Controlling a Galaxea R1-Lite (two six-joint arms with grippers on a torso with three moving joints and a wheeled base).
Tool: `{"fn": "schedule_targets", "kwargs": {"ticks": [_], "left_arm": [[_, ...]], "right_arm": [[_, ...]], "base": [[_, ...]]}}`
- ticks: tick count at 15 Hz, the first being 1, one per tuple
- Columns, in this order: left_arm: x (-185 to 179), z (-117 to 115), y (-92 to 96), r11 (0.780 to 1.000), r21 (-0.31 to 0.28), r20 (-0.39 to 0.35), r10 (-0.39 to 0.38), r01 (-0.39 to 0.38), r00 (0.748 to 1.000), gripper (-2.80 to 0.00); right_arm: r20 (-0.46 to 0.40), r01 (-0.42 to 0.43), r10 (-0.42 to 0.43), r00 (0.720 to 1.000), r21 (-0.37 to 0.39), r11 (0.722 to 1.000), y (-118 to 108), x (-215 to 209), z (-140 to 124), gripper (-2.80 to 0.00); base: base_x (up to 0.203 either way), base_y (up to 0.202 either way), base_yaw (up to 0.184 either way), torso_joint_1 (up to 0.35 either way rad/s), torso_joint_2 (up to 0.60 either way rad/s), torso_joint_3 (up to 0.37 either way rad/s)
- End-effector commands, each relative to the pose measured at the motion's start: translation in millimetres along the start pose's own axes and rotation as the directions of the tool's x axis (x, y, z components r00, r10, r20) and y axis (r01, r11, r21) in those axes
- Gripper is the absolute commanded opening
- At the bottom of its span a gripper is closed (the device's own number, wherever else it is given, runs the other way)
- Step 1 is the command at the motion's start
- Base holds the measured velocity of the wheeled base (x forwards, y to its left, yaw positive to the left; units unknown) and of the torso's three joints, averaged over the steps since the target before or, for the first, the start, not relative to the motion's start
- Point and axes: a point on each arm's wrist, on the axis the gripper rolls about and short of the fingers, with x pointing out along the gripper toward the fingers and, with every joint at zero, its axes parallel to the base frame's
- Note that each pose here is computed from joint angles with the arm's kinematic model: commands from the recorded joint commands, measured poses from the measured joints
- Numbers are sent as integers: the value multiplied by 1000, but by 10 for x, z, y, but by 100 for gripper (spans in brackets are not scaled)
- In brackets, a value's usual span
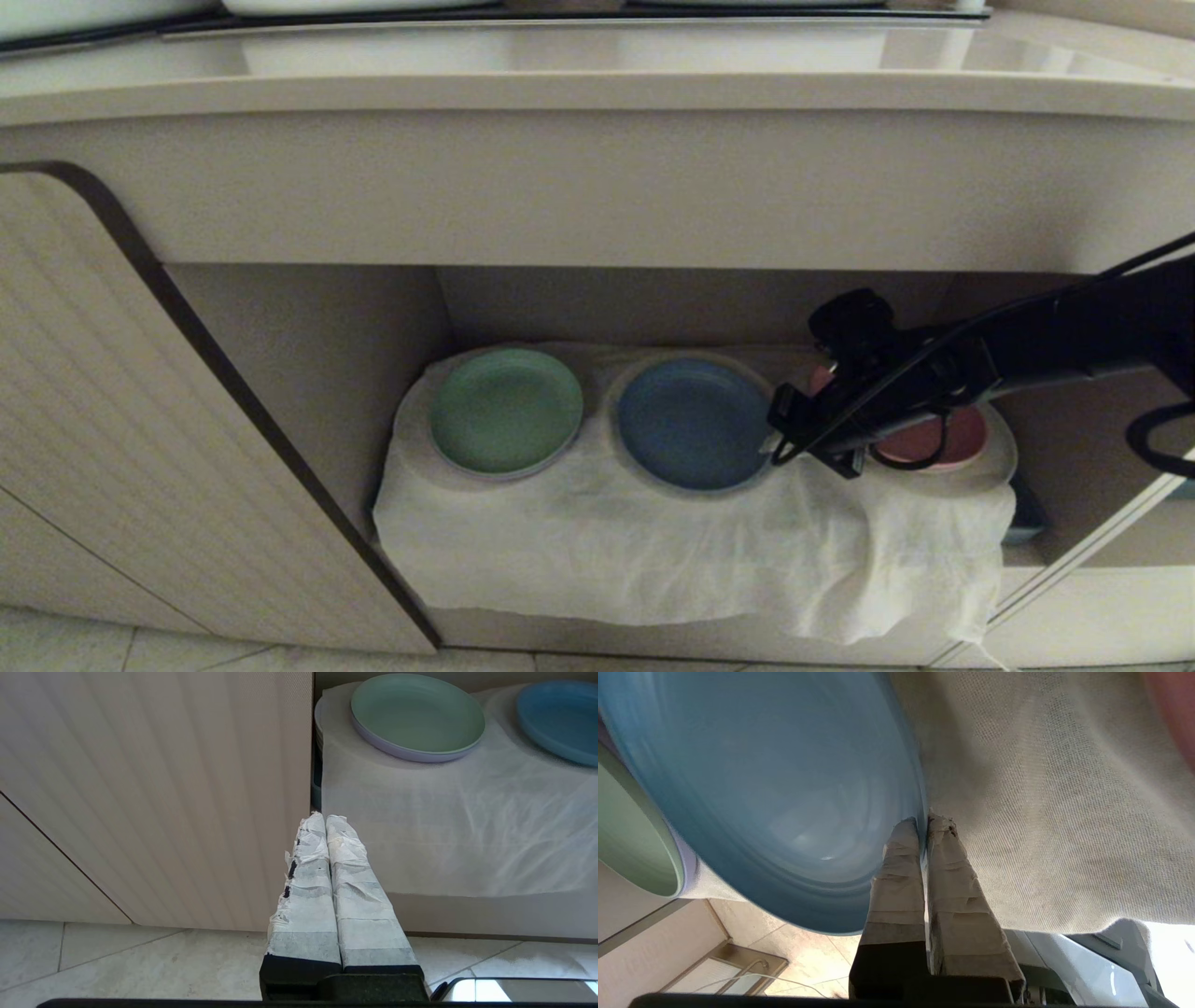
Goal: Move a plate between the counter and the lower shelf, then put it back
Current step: Put the plate in the cupboard
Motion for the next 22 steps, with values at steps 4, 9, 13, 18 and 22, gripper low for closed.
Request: {"fn": "schedule_targets", "kwargs": {"ticks": [4,9,13,18,22], "left_arm": [[0,-1,0,1000,0,0,0,0,1000,-280],[0,-1,0,1000,0,0,0,0,1000,-280],[0,-1,0,1000,0,0,0,0,1000,-280],[0,-1,0,1000,0,0,0,0,1000,-280],[0,-1,0,1000,-1,0,0,0,1000,-280]], "right_arm": [[-5,0,0,1000,4,1000,3,13,-4,-280],[-5,2,-2,1000,4,1000,-3,18,-1,-280],[2,6,-6,1000,3,1000,-5,29,3,0],[8,20,-20,1000,0,1000,-7,16,-7,0],[-9,37,-37,999,-5,999,-15,-81,-38,0]], "base": [[0,0,0,0,0,0],[0,0,0,0,0,0],[0,0,0,0,0,0],[0,0,0,0,0,0],[0,0,0,0,0,0]]}}
